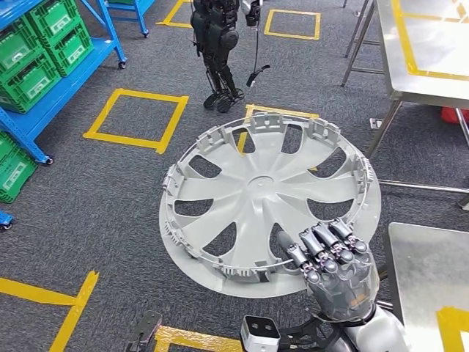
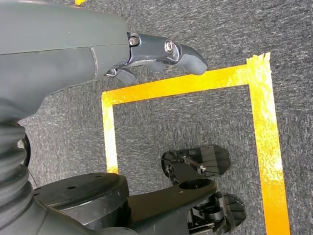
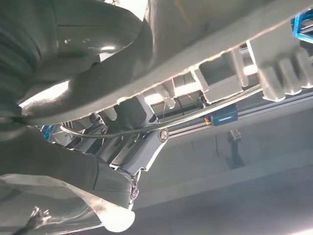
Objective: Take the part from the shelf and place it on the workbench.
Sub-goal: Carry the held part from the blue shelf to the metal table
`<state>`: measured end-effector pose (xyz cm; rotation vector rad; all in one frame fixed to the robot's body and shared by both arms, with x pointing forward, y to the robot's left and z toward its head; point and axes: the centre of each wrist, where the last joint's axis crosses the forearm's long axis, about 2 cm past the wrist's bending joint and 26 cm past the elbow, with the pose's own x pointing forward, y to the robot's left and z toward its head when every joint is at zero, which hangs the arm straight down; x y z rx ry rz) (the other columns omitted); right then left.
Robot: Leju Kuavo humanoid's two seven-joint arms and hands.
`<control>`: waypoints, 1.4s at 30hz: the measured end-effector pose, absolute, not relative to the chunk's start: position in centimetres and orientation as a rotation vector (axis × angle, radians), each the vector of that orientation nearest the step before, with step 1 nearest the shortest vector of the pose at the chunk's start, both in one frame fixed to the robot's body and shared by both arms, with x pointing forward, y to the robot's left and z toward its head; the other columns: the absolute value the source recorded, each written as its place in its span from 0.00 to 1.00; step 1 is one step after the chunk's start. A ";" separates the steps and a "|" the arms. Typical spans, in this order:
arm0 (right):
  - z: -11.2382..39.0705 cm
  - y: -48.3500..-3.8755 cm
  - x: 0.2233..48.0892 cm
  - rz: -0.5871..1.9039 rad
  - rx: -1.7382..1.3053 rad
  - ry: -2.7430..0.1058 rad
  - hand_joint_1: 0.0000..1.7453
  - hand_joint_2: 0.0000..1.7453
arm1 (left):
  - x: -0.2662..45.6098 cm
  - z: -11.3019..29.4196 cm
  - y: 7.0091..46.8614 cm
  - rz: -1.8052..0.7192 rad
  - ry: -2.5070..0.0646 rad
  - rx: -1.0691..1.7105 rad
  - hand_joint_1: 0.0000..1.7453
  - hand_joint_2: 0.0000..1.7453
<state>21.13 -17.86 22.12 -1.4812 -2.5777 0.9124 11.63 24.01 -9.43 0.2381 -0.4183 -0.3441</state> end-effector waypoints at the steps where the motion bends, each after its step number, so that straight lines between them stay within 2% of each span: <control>1: 22.1 -17.9 21.1 0.912 -1.481 -2.578 1.00 1.00 | 11.6 -9.4 24.0 -0.344 -0.418 0.238 0.00 1.00; 42: 22.1 -18.0 21.2 0.924 -1.485 -2.577 1.00 1.00 | 11.4 -9.4 23.4 -0.346 -0.409 0.230 0.00 1.00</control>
